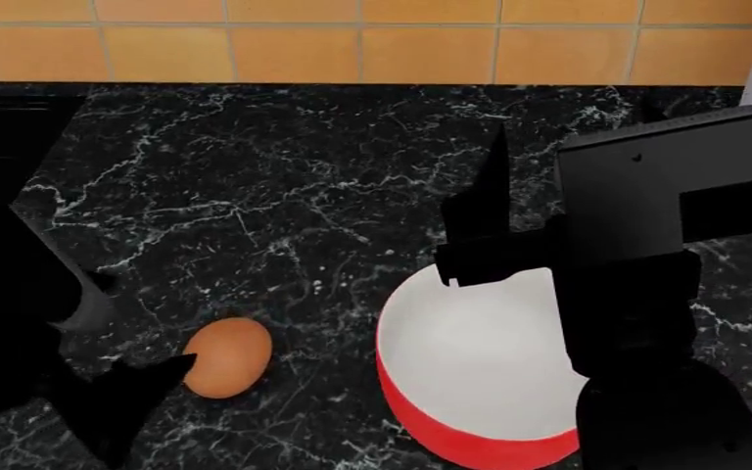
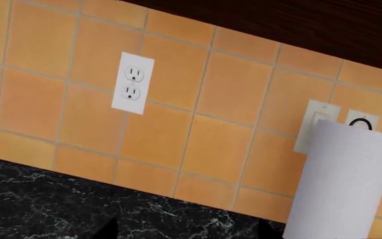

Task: Place the eggs and milk next to the bowl.

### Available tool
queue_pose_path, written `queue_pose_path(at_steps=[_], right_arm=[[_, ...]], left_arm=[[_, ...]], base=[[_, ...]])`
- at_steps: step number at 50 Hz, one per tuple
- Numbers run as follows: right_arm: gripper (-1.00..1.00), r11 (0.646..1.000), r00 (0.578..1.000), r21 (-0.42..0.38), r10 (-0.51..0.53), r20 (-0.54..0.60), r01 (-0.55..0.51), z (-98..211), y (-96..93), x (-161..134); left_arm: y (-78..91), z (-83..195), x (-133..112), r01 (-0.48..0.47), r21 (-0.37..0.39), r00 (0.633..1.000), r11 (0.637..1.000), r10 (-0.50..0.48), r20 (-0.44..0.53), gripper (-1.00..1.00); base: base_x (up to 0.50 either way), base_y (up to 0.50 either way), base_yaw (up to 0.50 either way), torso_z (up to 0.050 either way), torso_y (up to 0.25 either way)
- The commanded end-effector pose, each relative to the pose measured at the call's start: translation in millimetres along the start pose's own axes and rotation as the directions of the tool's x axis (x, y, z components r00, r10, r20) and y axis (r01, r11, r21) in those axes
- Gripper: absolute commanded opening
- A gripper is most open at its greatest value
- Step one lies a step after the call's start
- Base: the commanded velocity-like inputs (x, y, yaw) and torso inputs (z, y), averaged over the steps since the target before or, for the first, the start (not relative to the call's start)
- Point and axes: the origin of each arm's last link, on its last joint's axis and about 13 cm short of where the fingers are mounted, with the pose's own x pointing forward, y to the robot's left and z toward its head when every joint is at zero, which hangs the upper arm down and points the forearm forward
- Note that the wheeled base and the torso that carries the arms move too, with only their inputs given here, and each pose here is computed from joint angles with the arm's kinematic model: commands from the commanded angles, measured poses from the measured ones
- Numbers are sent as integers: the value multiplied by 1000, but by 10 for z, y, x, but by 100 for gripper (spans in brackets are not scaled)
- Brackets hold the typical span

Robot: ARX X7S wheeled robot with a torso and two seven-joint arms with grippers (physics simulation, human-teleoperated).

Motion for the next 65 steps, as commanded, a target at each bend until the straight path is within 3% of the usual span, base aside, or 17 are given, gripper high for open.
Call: queue_pose_path(at_steps=[1,35,65], right_arm=[[100,1000,1000,12,3,-11,-3,-45,-6,42],[100,1000,1000,2,6,-18,-6,-34,-2,67],[100,1000,1000,-1,6,-23,-6,-47,4,63]], left_arm=[[37,-94,266,51,-44,999,998,-51,5,100],[113,-249,705,86,-60,995,994,-89,-44,100],[49,-387,842,119,-58,990,991,-124,-75,100]], base=[[0,0,0,0,0],[0,0,0,0,0],[0,0,0,0,0]])
